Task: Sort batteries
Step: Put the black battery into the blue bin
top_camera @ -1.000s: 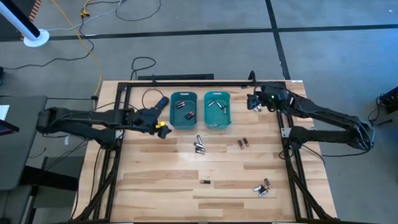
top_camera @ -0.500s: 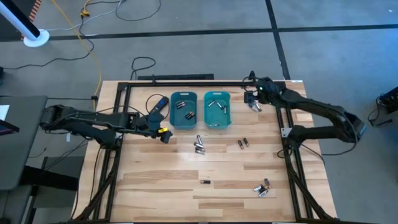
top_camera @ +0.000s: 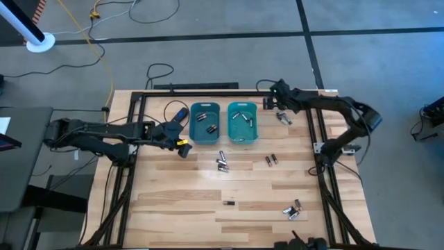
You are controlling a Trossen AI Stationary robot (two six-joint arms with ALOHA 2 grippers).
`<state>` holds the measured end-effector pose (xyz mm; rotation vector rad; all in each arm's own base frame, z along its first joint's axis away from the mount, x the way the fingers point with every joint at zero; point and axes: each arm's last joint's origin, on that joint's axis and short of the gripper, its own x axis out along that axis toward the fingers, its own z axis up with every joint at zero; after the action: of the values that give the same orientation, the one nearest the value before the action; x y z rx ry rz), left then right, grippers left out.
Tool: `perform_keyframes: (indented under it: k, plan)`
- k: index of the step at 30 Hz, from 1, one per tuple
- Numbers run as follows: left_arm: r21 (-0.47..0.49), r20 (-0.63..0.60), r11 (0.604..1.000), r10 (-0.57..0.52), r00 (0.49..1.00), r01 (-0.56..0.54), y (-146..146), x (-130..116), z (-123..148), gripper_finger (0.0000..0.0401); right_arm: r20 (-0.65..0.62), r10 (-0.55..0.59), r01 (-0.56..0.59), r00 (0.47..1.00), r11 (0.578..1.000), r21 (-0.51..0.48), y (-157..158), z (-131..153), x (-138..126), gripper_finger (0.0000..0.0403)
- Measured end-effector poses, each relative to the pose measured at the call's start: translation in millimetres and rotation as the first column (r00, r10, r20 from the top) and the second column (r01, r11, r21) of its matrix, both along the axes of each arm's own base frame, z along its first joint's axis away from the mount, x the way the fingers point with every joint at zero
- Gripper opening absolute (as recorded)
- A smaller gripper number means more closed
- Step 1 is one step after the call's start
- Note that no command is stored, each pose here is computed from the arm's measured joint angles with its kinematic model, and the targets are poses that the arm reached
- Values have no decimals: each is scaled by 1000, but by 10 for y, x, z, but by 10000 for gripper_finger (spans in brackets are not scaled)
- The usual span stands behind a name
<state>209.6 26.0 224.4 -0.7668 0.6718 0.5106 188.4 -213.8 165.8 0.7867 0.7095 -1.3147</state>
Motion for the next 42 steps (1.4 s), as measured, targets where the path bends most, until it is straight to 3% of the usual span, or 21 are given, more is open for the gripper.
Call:
perform_keyframes:
  k: [6,15,23,33,42]
  plan:
    - [13,-6,1000,-12,1000,12,40,-6,-1,185,-28,-56,57,998,998,36,-207,-138,-47,344]
    - [15,-16,1000,-3,1000,4,89,-19,-7,185,-32,18,-15,999,998,67,-380,-253,73,344]
    - [-3,-12,1000,-6,1000,6,92,-19,-7,185,-59,-16,21,998,996,92,-502,-363,104,344]
    - [-9,-9,1000,1,1000,-1,93,-18,-5,185,-31,-56,58,998,997,42,-649,-279,115,344]
    - [-10,-9,1000,2,1000,-2,93,-19,-5,185,-25,-77,79,997,996,53,-728,-240,42,344]
